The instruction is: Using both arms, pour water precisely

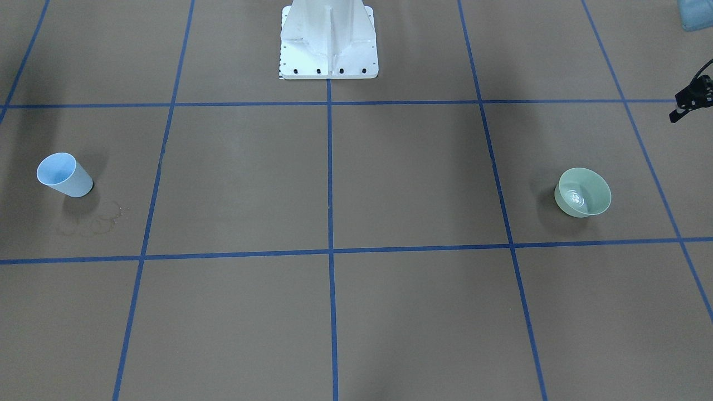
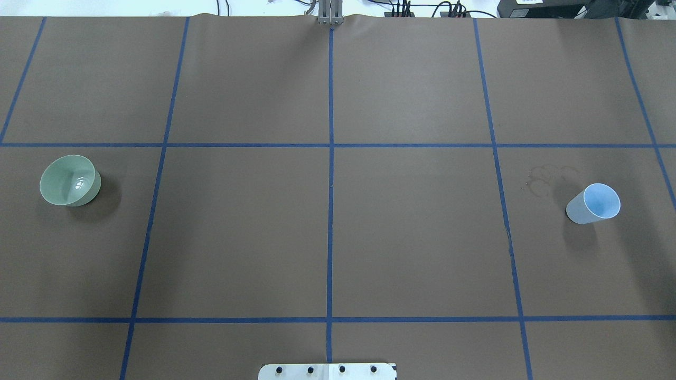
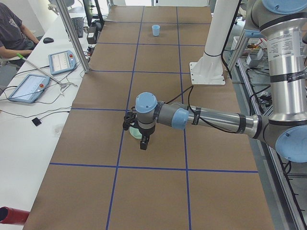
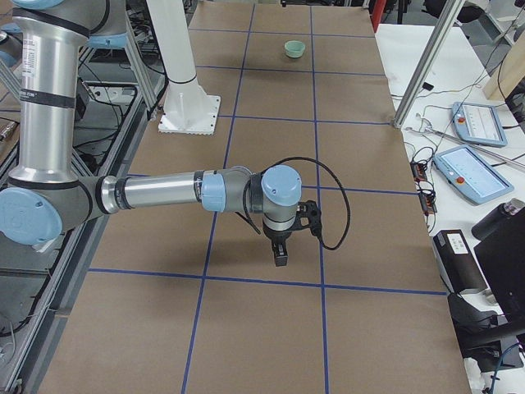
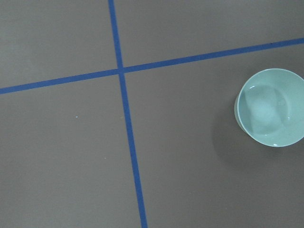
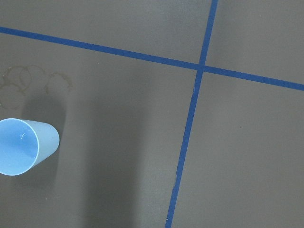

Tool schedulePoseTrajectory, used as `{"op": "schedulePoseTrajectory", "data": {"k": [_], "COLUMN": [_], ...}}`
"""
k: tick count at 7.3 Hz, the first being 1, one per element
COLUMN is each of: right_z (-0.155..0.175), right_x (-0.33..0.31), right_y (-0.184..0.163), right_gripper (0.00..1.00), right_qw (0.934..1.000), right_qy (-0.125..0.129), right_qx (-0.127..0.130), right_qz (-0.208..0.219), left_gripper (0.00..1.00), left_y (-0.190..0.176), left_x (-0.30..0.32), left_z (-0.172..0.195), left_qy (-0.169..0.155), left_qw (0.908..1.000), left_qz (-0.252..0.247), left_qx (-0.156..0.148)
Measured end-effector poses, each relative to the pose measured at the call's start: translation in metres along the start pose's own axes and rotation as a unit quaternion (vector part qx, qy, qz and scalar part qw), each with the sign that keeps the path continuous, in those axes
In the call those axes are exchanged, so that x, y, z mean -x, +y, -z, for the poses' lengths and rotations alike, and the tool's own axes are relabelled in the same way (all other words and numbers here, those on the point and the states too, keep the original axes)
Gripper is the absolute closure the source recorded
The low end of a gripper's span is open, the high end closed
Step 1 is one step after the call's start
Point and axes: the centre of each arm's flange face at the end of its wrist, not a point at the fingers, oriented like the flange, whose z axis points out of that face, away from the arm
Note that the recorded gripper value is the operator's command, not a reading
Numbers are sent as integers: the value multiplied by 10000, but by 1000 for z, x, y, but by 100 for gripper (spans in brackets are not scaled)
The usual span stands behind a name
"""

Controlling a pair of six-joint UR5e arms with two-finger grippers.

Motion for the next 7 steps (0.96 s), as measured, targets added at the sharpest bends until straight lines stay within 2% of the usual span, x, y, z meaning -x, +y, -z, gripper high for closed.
{"op": "schedulePoseTrajectory", "data": {"k": [2, 4, 7], "right_z": [0, 0, 1], "right_x": [0, 1, 1], "right_y": [0, -1, -1], "right_gripper": [0, 0, 0], "right_qw": [10000, 10000, 10000], "right_qy": [-26, -36, -37], "right_qx": [-2, -10, -14], "right_qz": [0, 11, 16], "left_gripper": [0, 1, 3], "left_y": [-33, -57, -82], "left_x": [-18, -30, -41], "left_z": [-44, -89, -130], "left_qy": [88, 225, 290], "left_qw": [9996, 9995, 9993], "left_qz": [-220, -186, -103], "left_qx": [161, 108, 228]}}
